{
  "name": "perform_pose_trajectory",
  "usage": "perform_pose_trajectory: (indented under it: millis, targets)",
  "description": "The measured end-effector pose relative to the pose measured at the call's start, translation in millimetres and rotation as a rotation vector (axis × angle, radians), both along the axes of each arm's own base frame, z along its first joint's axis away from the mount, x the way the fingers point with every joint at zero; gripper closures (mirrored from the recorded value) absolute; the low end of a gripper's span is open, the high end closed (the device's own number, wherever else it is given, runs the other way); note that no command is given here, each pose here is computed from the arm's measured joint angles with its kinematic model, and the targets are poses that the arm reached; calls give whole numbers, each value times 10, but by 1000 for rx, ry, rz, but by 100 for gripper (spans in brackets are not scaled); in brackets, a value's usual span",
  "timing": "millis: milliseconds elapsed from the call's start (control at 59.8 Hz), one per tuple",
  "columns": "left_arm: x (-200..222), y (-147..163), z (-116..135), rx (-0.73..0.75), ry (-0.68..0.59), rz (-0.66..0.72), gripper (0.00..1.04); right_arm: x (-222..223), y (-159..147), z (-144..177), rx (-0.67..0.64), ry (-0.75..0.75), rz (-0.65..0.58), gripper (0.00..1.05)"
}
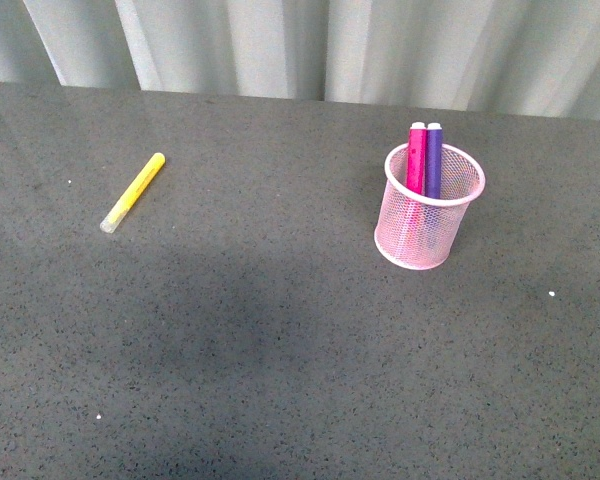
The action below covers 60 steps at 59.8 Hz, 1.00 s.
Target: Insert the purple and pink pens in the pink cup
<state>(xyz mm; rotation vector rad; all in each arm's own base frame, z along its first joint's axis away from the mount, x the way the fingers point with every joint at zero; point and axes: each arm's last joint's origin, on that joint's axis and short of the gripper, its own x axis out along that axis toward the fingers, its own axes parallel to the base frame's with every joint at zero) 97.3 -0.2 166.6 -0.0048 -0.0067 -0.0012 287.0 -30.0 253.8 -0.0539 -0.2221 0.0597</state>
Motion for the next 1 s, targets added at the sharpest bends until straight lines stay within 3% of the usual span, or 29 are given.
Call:
perform_pose_trajectory:
  millis: [201,368,719,1004]
  targets:
    - [0,0,0,0,0,0,7,-535,-174,244,-12,-35,-73,9]
    - [0,0,0,0,0,0,7,-946,-111,-24,40,203,-66,39]
    - [0,0,0,0,0,0,7,-1289,120,-473,42,227,-67,102]
    - [0,0,0,0,0,0,7,-1473,281,-662,44,230,-70,101]
